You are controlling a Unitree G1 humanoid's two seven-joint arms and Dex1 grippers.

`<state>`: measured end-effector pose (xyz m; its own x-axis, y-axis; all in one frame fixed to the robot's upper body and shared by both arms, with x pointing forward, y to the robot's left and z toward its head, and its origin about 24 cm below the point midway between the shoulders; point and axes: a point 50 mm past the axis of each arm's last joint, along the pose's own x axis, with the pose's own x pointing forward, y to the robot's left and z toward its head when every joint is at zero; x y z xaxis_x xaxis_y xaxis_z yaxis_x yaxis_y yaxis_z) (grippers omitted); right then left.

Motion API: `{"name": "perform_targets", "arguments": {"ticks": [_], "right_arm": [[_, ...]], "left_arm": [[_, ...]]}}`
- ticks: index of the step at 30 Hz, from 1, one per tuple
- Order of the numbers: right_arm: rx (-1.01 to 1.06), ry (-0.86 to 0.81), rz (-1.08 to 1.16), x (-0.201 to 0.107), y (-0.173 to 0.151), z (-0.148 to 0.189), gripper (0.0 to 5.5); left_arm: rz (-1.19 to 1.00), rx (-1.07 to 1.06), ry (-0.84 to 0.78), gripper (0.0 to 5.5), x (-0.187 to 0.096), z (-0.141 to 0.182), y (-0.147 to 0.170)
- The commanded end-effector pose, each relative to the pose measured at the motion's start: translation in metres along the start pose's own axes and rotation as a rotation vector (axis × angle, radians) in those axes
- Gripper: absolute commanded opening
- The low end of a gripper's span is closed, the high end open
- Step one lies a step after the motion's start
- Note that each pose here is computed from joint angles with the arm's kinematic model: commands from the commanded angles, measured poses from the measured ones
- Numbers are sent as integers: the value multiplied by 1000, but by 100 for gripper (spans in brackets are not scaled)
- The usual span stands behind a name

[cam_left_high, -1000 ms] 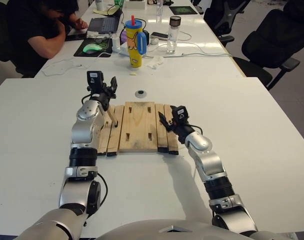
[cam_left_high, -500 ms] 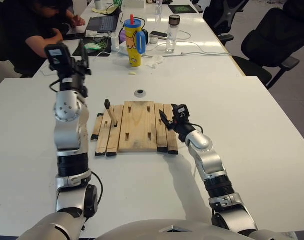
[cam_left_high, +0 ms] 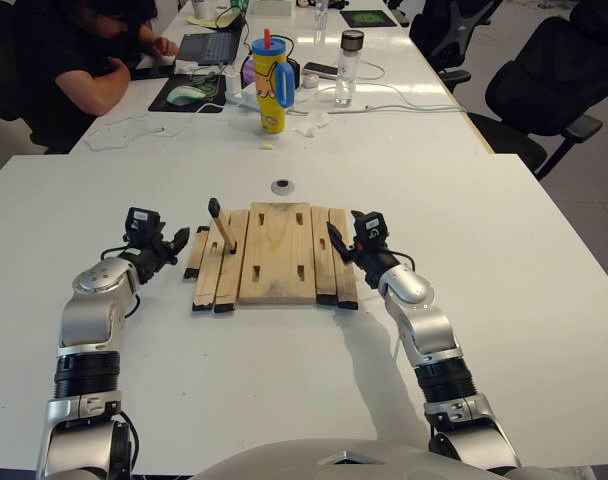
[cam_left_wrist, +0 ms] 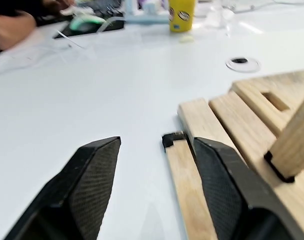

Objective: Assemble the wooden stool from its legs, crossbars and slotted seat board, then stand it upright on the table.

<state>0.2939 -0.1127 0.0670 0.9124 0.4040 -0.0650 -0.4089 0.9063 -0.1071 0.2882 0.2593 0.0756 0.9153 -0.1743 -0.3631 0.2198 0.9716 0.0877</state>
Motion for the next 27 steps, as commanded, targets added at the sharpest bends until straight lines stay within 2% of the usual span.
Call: {"name": "perform_targets", "arguments": {"ticks": [1,9,18,27], "right_arm": [[5,-2,-18,-1,-3,2,295],[7,12,-36,-3,-1,-1,295],[12,10,-43,-3,-2,0,295],[18,4,-55,0,-2,2,295]], "left_arm": [[-34,-36,81,271,-1,-13,-1],[-98,-64,195,271,0,-34,-10],[-66,-90,322,271,1,-51,-7],[-2,-94,445,158,3,-69,-2]]}}
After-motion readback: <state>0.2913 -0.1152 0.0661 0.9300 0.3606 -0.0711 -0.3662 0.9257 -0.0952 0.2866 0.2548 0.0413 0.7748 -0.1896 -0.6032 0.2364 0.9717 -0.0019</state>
